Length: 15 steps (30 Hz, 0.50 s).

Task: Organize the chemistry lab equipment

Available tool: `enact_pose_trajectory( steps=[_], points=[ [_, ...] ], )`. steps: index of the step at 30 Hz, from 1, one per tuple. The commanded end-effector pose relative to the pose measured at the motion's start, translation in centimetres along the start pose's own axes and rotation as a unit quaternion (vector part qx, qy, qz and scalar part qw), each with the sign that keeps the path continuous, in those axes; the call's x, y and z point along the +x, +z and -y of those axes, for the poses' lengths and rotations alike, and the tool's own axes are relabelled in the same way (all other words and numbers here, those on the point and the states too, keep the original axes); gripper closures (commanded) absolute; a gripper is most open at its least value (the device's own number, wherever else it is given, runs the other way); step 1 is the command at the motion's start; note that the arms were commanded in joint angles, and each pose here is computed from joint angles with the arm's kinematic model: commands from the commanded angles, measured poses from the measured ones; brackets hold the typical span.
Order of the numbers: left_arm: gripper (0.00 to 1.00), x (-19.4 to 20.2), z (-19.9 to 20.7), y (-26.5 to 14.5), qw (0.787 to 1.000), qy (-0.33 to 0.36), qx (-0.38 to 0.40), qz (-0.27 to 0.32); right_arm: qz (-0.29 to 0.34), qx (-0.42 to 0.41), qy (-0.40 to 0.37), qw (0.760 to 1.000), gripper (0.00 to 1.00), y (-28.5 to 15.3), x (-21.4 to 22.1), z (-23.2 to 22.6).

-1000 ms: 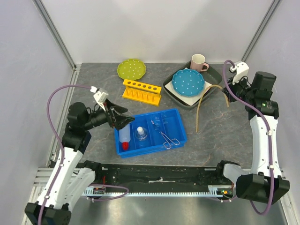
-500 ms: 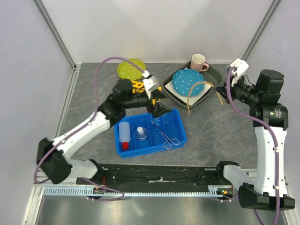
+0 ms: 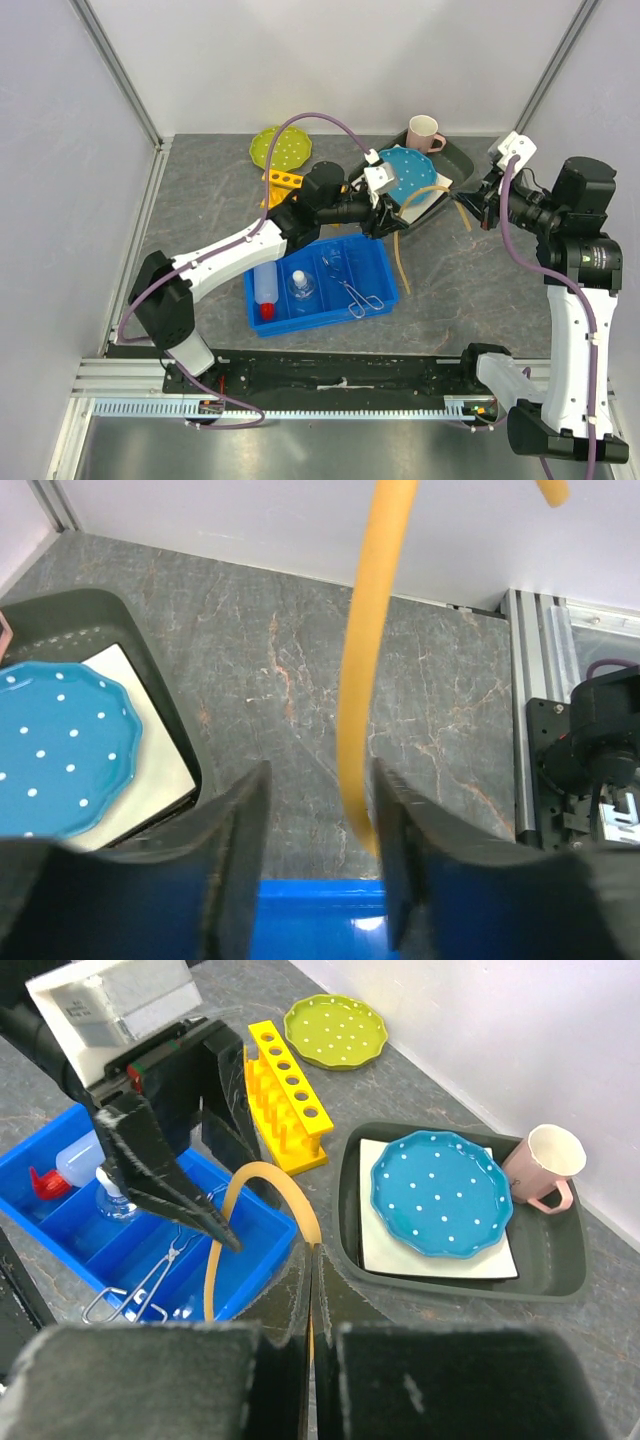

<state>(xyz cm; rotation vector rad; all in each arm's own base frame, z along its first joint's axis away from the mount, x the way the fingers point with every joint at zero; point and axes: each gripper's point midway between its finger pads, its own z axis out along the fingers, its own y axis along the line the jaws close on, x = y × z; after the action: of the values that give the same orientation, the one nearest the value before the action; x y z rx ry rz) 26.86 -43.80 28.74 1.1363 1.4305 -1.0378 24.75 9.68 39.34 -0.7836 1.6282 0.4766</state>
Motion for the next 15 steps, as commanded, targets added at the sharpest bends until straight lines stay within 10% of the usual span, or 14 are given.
enact_pose_trajectory(
  steps=[1,4,15],
  points=[
    [0.6,-2.6,0.2,0.4,0.999,0.029,0.002,0.03,0.031,-0.012,-0.019,0.999,1.0,-0.4,-1.8,-0.9],
    [0.95,-2.4,0.4,0.1,1.0,0.01,0.001,0.021,0.024,-0.014,-0.01,1.0,1.0,0.0,-0.7,-0.8],
    [0.98,-6.0,1.0,-6.0,0.99,-0.102,-0.084,-0.045,-0.075,-0.077,0.014,0.994,1.0,1.1,9.3,-2.8]
  ],
)
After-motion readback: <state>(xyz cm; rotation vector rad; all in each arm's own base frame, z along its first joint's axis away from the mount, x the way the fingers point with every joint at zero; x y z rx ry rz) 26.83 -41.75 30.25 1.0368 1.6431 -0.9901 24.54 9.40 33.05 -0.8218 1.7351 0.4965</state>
